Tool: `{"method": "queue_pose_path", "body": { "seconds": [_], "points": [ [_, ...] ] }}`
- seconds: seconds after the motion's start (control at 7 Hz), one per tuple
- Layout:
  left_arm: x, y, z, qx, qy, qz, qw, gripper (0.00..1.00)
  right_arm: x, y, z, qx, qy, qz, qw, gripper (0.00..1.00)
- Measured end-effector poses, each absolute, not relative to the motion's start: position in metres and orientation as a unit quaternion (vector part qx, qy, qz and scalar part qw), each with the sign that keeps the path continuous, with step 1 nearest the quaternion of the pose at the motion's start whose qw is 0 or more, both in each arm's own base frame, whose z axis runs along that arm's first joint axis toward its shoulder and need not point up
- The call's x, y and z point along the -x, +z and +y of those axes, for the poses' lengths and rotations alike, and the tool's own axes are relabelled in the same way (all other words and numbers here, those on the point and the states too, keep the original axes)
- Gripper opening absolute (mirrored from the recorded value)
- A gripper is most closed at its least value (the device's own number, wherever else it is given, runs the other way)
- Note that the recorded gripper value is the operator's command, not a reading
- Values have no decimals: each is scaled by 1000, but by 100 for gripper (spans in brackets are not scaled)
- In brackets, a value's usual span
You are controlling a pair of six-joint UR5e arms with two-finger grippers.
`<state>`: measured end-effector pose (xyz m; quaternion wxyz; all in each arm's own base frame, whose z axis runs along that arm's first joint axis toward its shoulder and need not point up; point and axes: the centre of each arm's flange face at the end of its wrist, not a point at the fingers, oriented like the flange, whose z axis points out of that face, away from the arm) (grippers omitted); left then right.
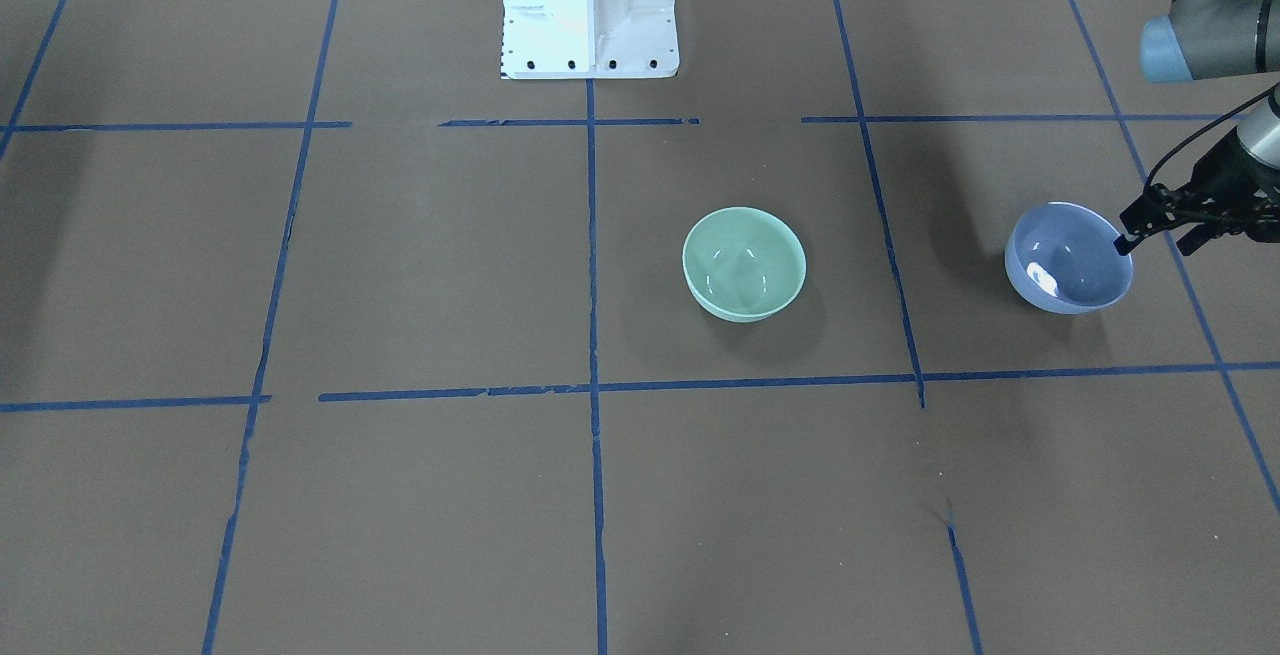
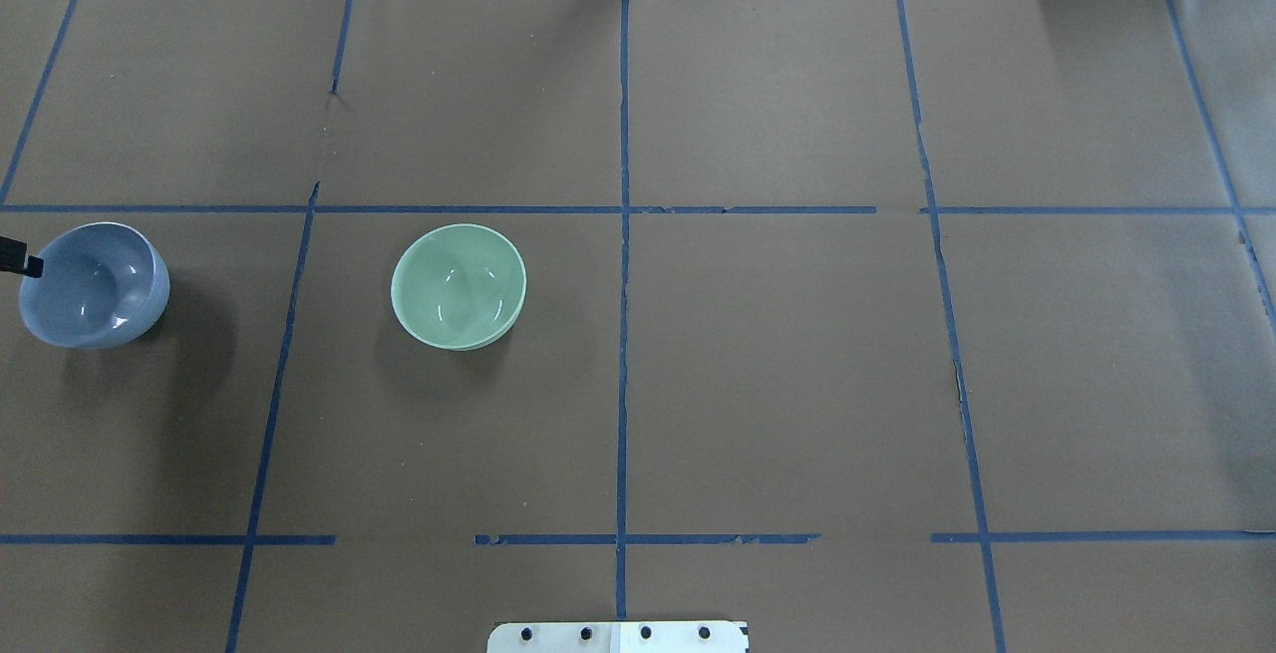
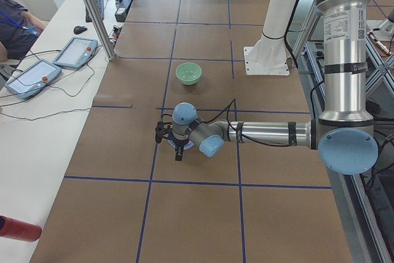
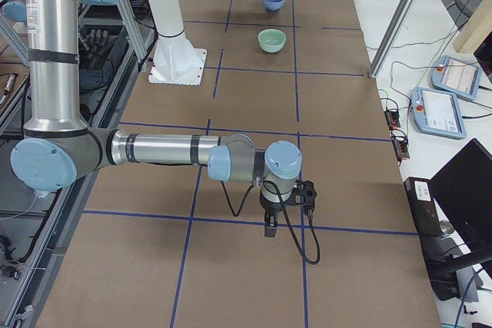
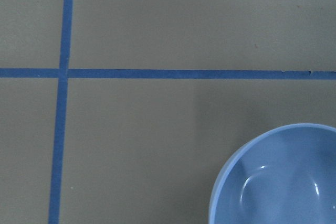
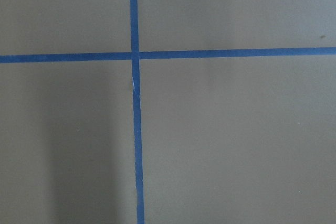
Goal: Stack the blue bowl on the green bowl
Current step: 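Lower the left gripper to the rim of the blue bowl and grasp it, then lift the blue bowl with the left gripper and carry it over the green bowl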
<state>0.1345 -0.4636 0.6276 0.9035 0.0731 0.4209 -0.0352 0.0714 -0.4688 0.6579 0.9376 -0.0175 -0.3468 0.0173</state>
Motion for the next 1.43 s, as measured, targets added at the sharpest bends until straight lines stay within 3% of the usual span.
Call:
{"method": "queue_pose_path", "body": {
  "seconds": [0.14, 1.0, 1.43],
  "points": [
    [-139, 629, -464, -69, -37, 421, 904, 0, -71, 658, -469, 18, 17, -347, 938, 100],
    [-142, 616, -462, -63, -33, 433, 899, 0, -71, 658, -469, 17, 17, -347, 938, 100],
    [-146, 508, -476, -46, -58, 442, 894, 0, -71, 658, -469, 18, 18, -347, 938, 100]
  ]
}}
